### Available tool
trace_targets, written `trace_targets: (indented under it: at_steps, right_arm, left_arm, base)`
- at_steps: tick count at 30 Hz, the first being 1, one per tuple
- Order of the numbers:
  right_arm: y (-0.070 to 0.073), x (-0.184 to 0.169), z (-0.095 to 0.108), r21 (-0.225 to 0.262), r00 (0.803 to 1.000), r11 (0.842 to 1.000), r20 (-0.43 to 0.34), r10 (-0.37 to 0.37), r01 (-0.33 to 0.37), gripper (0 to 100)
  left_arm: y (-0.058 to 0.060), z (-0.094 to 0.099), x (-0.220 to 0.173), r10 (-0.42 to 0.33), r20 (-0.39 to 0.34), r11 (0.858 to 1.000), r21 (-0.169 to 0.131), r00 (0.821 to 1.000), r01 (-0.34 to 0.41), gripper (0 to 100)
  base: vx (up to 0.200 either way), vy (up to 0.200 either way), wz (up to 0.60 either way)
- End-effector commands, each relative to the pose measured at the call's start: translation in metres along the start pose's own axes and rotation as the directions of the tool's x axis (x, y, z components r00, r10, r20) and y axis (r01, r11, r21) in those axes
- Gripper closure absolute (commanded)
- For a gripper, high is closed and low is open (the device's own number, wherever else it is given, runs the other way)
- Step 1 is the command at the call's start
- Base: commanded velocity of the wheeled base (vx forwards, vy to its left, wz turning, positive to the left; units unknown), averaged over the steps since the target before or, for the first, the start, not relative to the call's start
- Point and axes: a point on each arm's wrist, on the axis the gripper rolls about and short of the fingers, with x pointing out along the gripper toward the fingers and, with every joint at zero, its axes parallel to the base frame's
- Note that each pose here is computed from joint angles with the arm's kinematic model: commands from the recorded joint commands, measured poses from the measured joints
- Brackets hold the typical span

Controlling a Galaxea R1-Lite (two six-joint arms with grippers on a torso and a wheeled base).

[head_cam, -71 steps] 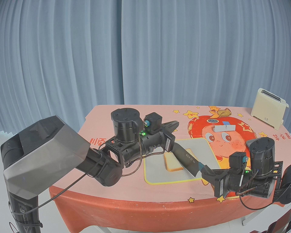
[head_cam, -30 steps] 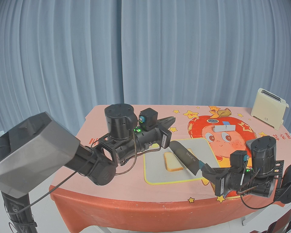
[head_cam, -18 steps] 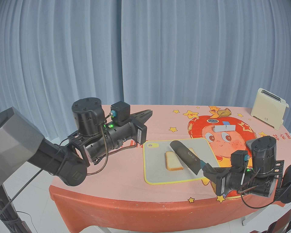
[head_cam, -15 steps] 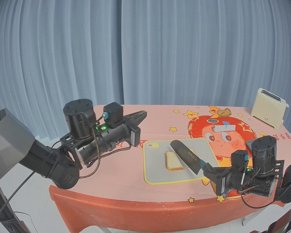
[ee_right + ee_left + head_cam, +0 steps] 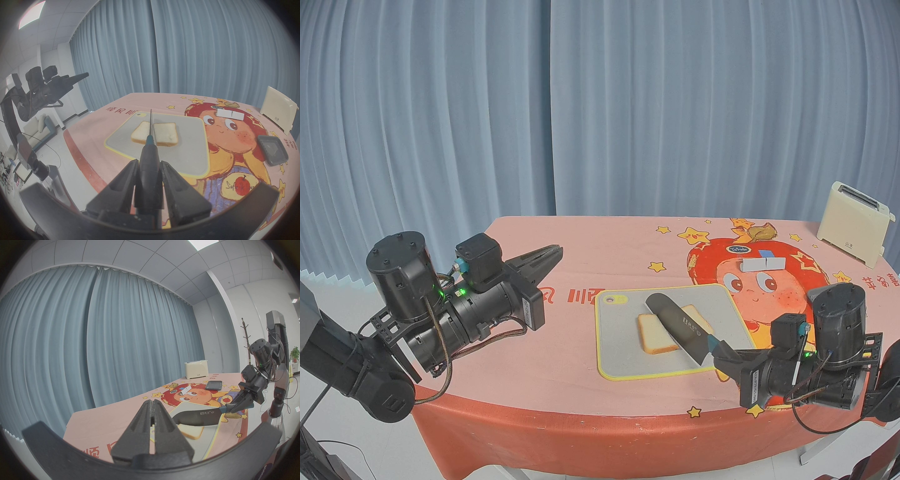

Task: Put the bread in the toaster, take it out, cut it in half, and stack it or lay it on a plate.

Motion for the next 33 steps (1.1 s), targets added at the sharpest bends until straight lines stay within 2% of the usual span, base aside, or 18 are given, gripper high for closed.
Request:
trace_targets:
  at_steps: [1, 11, 16, 21, 26, 30, 33]
  right_arm:
    - [0.007, 0.002, -0.002, -0.01, 1.0, 1.0, -0.014, 0.022, -0.022, 100]
    - [0.004, 0.005, -0.002, -0.001, 1.0, 1.0, -0.016, -0.001, 0.001, 100]
    - [0.003, 0.0, 0.004, 0.006, 1.0, 1.0, 0.018, 0.005, -0.005, 100]
    - [0.004, 0.0, 0.008, 0.013, 0.997, 1.0, 0.077, 0.015, -0.016, 100]
    - [-0.004, 0.0, 0.015, 0.036, 0.991, 0.999, 0.136, -0.006, 0.001, 100]
    - [-0.006, -0.001, 0.015, 0.041, 0.99, 0.999, 0.141, -0.014, 0.009, 100]
    - [-0.009, -0.002, 0.017, 0.049, 0.989, 0.999, 0.148, -0.023, 0.016, 100]
  left_arm:
    - [0.0, 0.0, 0.0, -0.001, 0.0, 1.0, 0.0, 1.0, 0.001, 100]
    - [0.0, -0.002, -0.004, 0.005, -0.009, 1.0, -0.002, 1.0, -0.005, 100]
    - [0.001, 0.001, -0.006, 0.012, 0.0, 1.0, -0.002, 1.0, -0.012, 100]
    - [0.019, 0.004, -0.013, 0.078, 0.009, 0.997, 0.003, 0.997, -0.078, 100]
    - [0.034, -0.006, -0.039, 0.152, -0.026, 0.988, 0.005, 0.988, -0.152, 100]
    - [0.032, -0.013, -0.072, 0.191, -0.068, 0.982, -0.004, 0.979, -0.191, 100]
    - [0.035, -0.019, -0.108, 0.256, -0.105, 0.966, 0.0, 0.961, -0.258, 100]
  base:
    - [0.0, 0.0, 0.0]
    - [0.0, 0.0, 0.0]
    - [0.0, 0.0, 0.0]
    - [0.0, 0.0, 0.0]
    - [0.0, 0.0, 0.0]
    - [0.0, 0.0, 0.0]
    - [0.0, 0.0, 0.0]
